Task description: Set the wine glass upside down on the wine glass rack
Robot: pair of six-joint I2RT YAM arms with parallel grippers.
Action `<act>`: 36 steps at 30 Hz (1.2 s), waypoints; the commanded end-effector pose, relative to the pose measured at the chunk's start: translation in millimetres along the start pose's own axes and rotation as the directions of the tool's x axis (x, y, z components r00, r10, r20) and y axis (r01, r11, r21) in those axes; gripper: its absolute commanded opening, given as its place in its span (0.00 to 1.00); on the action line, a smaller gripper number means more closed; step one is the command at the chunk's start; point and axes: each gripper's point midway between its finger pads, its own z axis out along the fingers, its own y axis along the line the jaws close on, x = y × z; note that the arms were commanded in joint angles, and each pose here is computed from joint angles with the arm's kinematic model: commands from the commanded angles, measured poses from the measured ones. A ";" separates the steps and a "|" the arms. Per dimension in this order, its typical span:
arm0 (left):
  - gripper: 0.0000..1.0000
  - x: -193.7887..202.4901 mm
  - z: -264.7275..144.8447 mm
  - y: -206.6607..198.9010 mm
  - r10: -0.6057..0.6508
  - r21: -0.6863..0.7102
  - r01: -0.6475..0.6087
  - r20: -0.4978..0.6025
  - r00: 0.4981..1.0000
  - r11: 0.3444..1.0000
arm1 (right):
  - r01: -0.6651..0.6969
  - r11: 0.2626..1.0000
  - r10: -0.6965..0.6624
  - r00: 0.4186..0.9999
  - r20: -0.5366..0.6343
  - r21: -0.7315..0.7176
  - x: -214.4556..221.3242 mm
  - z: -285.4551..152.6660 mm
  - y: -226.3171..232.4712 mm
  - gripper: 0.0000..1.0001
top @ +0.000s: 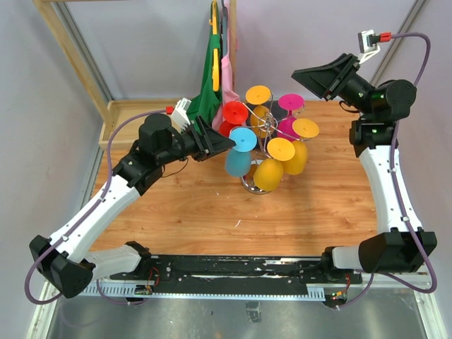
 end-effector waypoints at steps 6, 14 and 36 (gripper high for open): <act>0.69 -21.3 -33.4 -33.2 0.155 -0.002 -0.155 0.066 0.986 0.988 | 0.090 0.982 -0.086 0.996 -0.033 0.168 7.0 -14.3 -20.5 0.62; 0.85 -36.9 -51.3 -41.2 0.278 -0.078 -0.271 0.095 0.956 0.959 | 0.145 0.905 -0.111 0.988 -0.108 0.401 24.0 -41.5 -50.4 0.70; 0.99 -43.3 -62.4 -39.8 0.316 -0.135 -0.301 0.106 0.943 0.944 | 0.142 0.787 -0.069 0.987 -0.143 0.600 45.3 -83.8 -61.4 0.98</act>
